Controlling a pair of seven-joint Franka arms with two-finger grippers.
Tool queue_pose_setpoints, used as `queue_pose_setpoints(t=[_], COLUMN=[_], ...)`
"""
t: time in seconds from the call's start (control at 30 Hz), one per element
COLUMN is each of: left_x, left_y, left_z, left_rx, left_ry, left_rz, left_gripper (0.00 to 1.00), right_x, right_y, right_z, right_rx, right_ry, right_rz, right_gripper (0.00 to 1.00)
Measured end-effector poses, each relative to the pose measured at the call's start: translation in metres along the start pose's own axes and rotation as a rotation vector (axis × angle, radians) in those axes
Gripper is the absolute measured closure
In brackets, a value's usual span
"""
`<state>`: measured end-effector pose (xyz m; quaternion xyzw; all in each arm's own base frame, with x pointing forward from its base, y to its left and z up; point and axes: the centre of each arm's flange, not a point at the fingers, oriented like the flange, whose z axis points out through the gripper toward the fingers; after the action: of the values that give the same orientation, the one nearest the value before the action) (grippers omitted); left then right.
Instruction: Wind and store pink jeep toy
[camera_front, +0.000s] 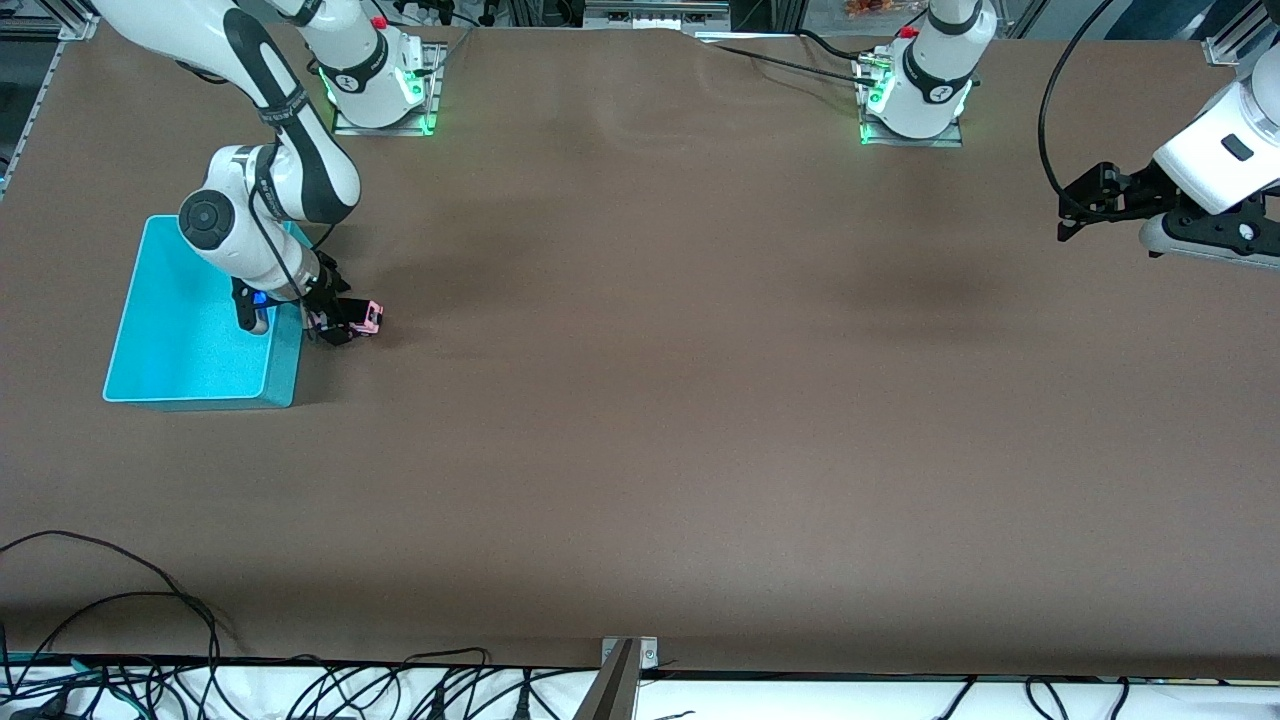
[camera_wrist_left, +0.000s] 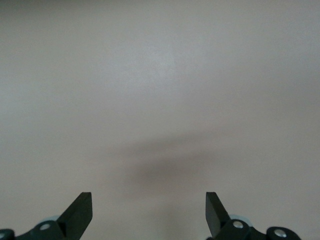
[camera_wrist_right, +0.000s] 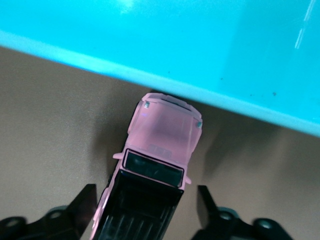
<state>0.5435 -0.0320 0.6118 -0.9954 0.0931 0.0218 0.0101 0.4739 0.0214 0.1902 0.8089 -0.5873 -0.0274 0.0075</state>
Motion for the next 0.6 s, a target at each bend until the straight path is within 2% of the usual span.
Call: queue_pose_setpoints(t=[0.07,0.2,0.4,0.6], left_x=[0.0,0.0,0.0,0.0], left_y=[0.0,0.0,0.0,0.0], left_z=[0.0,0.0,0.0,0.0], left_rx=[0.0,0.0,0.0,0.0], left_ry=[0.0,0.0,0.0,0.0], left_rz=[0.0,0.0,0.0,0.0], left_gripper=[0.0,0.0,0.0,0.0], right_x=[0.0,0.0,-0.001,-0.011], right_y=[-0.001,-0.001,-0.002,-0.01], right_z=[-0.001,-0.001,-0.004,-0.02], right_rx=[0.003,0.004,0.01,0.043], right_ry=[0.001,0.001,0.002,0.006], right_rz=[0.002,0.002,0.0,-0.029], right_gripper=[0.41,0.47,0.48,0.48])
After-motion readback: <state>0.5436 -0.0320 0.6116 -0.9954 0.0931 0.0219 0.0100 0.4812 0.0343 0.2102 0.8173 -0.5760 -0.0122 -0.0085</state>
